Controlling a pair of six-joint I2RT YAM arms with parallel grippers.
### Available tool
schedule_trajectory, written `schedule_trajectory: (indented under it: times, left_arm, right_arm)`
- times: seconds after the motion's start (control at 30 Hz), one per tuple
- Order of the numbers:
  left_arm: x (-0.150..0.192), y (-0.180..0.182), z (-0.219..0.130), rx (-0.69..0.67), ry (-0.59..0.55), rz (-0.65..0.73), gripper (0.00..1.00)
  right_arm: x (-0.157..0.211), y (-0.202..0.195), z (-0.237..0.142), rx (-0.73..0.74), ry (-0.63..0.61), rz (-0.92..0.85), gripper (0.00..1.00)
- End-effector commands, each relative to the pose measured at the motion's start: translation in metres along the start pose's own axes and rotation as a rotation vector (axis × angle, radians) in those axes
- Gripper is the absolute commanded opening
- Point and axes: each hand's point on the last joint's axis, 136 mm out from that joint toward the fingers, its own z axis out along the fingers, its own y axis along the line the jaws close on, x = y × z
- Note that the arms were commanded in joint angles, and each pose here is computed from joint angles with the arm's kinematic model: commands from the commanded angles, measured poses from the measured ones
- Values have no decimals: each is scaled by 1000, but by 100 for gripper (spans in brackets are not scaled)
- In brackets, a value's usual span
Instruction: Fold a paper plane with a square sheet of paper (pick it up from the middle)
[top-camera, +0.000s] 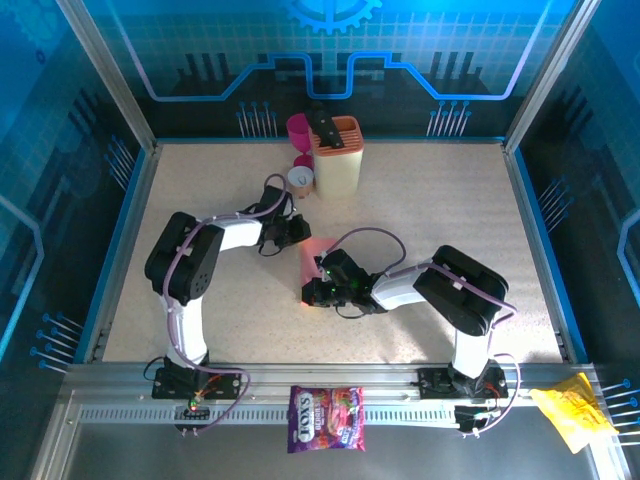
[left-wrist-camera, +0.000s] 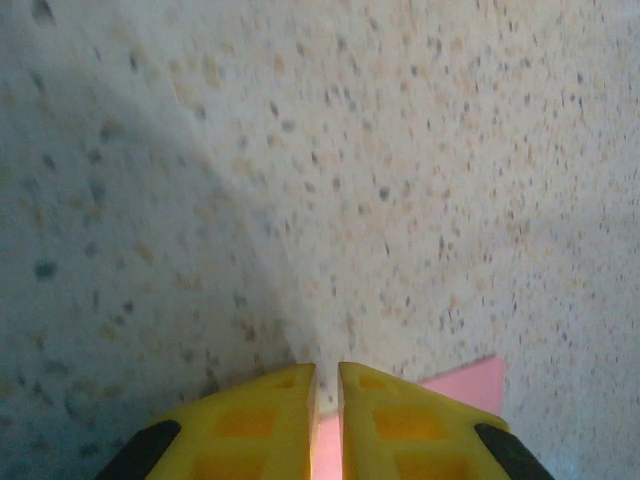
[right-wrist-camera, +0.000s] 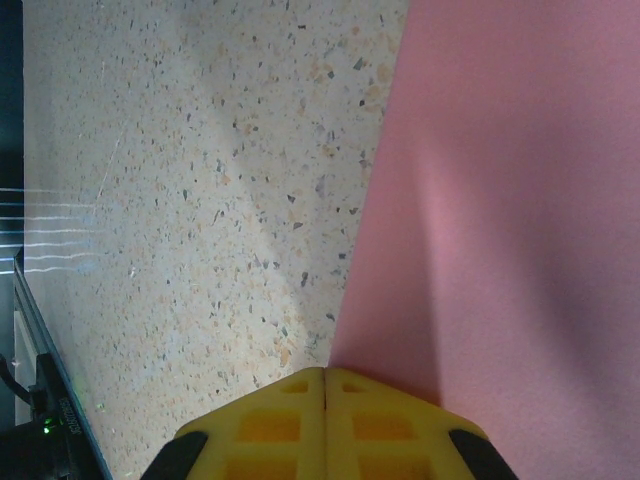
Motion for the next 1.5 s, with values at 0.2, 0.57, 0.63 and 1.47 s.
schedule_trajectory:
  times: [0.2,0.57,0.63,1.47]
  left_arm:
    - [-53,11,-25,-28,-132,-11,17]
    - [21,-33,-50,160,-24,47,20]
    - [25,-30,-44,155,-9,58,19]
    - [38,14,-7,4,46,90,4]
  right_arm:
    - [88,-111,-6,388,265,105,0]
    - [86,-104,-2,357,271,88,0]
    - [86,-104,-2,355,270,89,0]
    - [65,-65,-7,214,242,50,0]
